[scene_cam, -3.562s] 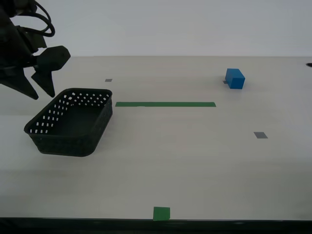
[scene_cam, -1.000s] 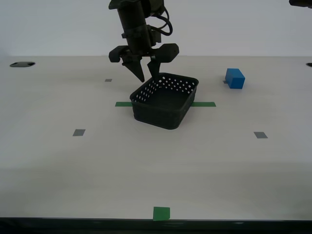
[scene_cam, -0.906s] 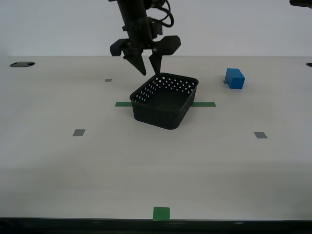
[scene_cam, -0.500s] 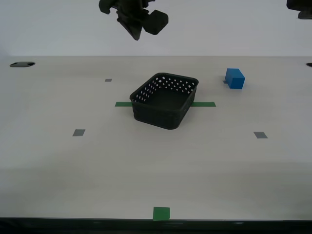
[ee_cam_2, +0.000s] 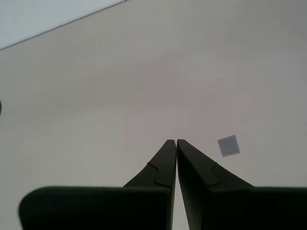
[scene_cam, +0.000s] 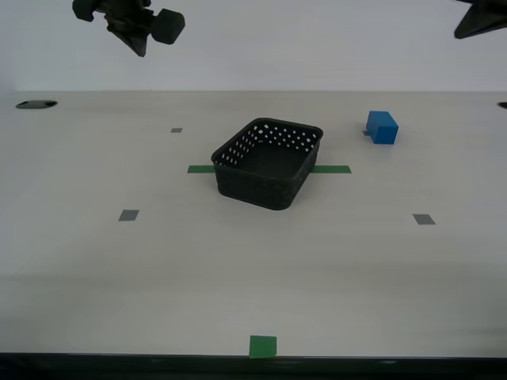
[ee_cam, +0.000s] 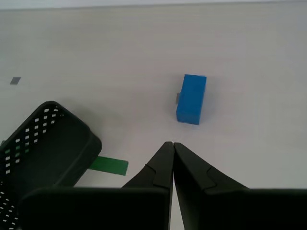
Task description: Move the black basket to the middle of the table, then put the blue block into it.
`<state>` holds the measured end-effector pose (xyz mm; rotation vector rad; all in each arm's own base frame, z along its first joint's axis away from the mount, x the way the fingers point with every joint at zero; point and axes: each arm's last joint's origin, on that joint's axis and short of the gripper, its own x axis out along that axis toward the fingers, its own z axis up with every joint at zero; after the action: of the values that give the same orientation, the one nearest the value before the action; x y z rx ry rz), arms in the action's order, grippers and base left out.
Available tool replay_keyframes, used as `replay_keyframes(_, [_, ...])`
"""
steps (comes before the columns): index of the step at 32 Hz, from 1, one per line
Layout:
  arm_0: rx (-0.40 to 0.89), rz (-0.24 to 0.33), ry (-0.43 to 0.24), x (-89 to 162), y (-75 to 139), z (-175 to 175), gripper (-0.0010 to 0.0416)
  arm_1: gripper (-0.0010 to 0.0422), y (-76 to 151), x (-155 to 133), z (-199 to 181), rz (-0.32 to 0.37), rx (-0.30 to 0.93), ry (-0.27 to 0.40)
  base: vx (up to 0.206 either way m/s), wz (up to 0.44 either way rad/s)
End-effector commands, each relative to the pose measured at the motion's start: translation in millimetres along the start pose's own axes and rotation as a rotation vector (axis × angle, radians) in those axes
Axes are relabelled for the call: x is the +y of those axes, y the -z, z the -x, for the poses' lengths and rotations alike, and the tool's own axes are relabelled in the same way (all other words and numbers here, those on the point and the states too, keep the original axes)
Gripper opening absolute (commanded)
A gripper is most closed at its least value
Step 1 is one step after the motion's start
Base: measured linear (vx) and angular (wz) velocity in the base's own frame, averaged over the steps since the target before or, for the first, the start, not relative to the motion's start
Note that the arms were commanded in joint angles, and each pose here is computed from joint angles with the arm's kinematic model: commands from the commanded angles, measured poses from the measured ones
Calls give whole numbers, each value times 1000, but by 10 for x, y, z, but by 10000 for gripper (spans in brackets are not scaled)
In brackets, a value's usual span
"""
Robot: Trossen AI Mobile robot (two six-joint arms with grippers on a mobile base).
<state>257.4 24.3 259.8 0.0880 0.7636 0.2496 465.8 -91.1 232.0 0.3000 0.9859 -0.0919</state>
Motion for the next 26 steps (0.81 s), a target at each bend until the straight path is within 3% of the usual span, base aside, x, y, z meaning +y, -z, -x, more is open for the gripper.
replay_keyframes(1, [10,5,-19,24,-11,-163,2,0,7,90,-10,8,-1,-5,0,0])
replay_keyframes(5, [32,-13,-20,-7,-118,-398,15,0,17,170,-22,4,0,-13,0,0])
replay_keyframes(7, [38,-12,-26,-20,-246,-532,50,0,23,207,-27,11,1,-17,0,0])
replay_keyframes(12, [74,-11,-31,-45,-467,-953,161,0,30,247,-52,18,-6,25,0,0])
replay_keyframes(14, [119,-15,-28,-84,-513,-1276,250,0,44,253,-88,18,1,25,0,0])
replay_keyframes(15, [138,-16,12,-116,-510,-1404,285,0,65,248,-119,18,-1,26,0,0])
replay_keyframes(17, [159,-16,46,-146,-489,-1543,311,0,87,248,-144,16,2,26,0,0])
replay_keyframes(21, [214,-14,50,-187,-388,-1800,330,0,183,225,-249,17,17,35,0,0])
replay_keyframes(26, [264,1,53,-246,-245,-2113,311,-1,299,208,-347,16,50,39,0,0])
